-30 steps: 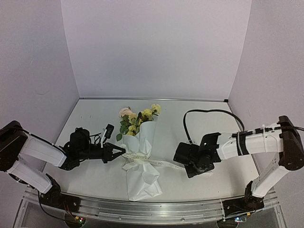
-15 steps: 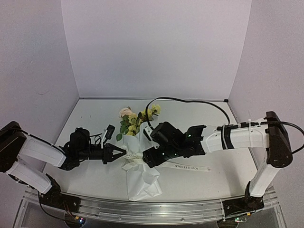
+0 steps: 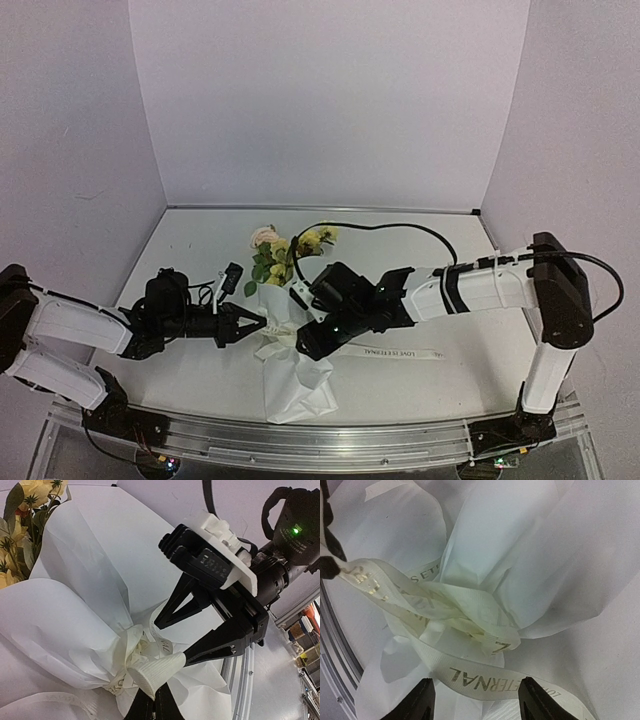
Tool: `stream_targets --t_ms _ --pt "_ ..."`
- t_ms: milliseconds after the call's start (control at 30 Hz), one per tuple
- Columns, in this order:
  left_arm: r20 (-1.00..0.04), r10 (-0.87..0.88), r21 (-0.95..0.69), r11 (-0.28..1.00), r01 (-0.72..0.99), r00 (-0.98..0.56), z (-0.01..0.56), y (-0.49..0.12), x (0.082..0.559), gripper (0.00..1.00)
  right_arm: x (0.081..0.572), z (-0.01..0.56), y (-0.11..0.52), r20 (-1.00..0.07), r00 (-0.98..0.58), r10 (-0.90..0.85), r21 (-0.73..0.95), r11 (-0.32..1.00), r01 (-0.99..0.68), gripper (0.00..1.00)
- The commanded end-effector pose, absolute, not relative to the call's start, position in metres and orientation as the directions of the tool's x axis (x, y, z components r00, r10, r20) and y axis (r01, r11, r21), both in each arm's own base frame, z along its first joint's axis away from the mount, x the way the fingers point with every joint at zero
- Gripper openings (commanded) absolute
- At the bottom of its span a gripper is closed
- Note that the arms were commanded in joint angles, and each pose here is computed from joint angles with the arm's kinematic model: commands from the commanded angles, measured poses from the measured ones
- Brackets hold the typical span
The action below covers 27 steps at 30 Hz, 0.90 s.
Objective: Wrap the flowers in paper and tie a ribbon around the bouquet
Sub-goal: Cross the ribbon over the folded bouquet.
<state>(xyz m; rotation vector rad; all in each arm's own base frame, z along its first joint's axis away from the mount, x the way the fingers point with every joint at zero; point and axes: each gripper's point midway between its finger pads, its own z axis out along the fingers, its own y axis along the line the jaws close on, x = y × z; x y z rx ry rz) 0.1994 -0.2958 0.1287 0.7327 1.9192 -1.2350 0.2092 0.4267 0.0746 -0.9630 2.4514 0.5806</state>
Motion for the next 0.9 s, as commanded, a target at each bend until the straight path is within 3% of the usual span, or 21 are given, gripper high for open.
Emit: stream_targets --t_ms 0,500,667,867 --pt "-0.847 0.062 -0.469 0.381 0.797 -0.528 0.147 -0.298 0.205 0.03 0.222 0.086 0.442 -0.576 -0.648 -0.499 0.232 0.66 -0.715 0.53" --pt "-0.859 0.072 -0.444 0.386 0.808 -0.507 0.148 -0.297 0.206 0.02 0.226 0.102 0.443 -0.59 -0.7 -0.403 0.293 0.702 -0.65 0.09" --pt "-0.872 0.061 -0.433 0.366 0.824 -0.486 0.155 -0.297 0.203 0.01 0.227 0.111 0.438 -0.582 -0.731 -0.356 0.314 0.731 -0.606 0.04" --pt "-0.92 0.099 -0.34 0.284 0.896 -0.38 0.165 -0.304 0.18 0.07 0.218 0.106 0.436 -0.492 -0.808 -0.324 0.367 0.764 -0.53 0.0"
